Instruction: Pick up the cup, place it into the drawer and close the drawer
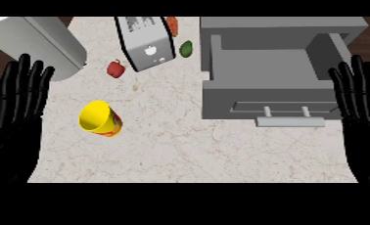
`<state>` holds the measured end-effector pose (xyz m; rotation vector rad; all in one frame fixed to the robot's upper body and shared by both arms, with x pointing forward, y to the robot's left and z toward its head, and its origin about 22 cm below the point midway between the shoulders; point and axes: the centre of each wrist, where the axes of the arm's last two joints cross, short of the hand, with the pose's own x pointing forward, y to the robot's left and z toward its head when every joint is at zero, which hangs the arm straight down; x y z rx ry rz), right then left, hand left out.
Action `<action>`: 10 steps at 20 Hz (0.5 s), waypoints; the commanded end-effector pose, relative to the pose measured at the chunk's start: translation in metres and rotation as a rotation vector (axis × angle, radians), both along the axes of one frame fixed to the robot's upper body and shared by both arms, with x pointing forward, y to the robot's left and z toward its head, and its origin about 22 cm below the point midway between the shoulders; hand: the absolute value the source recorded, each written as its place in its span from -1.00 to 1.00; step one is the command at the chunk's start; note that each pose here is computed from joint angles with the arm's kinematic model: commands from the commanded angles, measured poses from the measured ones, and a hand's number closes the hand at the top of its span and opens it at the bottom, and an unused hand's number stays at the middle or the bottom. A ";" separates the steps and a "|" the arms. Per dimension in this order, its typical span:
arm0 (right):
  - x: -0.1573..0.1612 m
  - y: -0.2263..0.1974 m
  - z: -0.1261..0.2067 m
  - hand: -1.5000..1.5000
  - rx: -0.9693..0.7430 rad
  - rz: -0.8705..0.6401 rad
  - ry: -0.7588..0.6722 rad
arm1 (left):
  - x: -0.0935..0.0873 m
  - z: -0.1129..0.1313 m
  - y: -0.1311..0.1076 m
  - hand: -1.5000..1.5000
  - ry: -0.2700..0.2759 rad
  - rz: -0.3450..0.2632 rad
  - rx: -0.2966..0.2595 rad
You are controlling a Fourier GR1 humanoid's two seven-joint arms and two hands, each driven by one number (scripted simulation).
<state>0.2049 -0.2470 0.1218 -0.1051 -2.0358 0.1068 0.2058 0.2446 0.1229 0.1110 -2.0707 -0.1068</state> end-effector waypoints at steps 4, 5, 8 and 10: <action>-0.003 0.012 0.020 -1.00 0.029 0.061 -0.082 | 0.008 0.014 0.039 -1.00 -0.026 -0.019 -0.003; 0.011 -0.006 -0.022 -1.00 0.032 0.056 -0.085 | -0.002 0.024 0.034 -1.00 -0.042 -0.021 0.001; 0.014 0.004 -0.010 -1.00 -0.020 0.163 0.083 | 0.001 -0.022 0.031 -1.00 0.164 0.019 -0.276; 0.015 0.012 -0.001 -1.00 -0.028 0.156 0.079 | 0.011 -0.023 0.043 -1.00 0.187 0.031 -0.291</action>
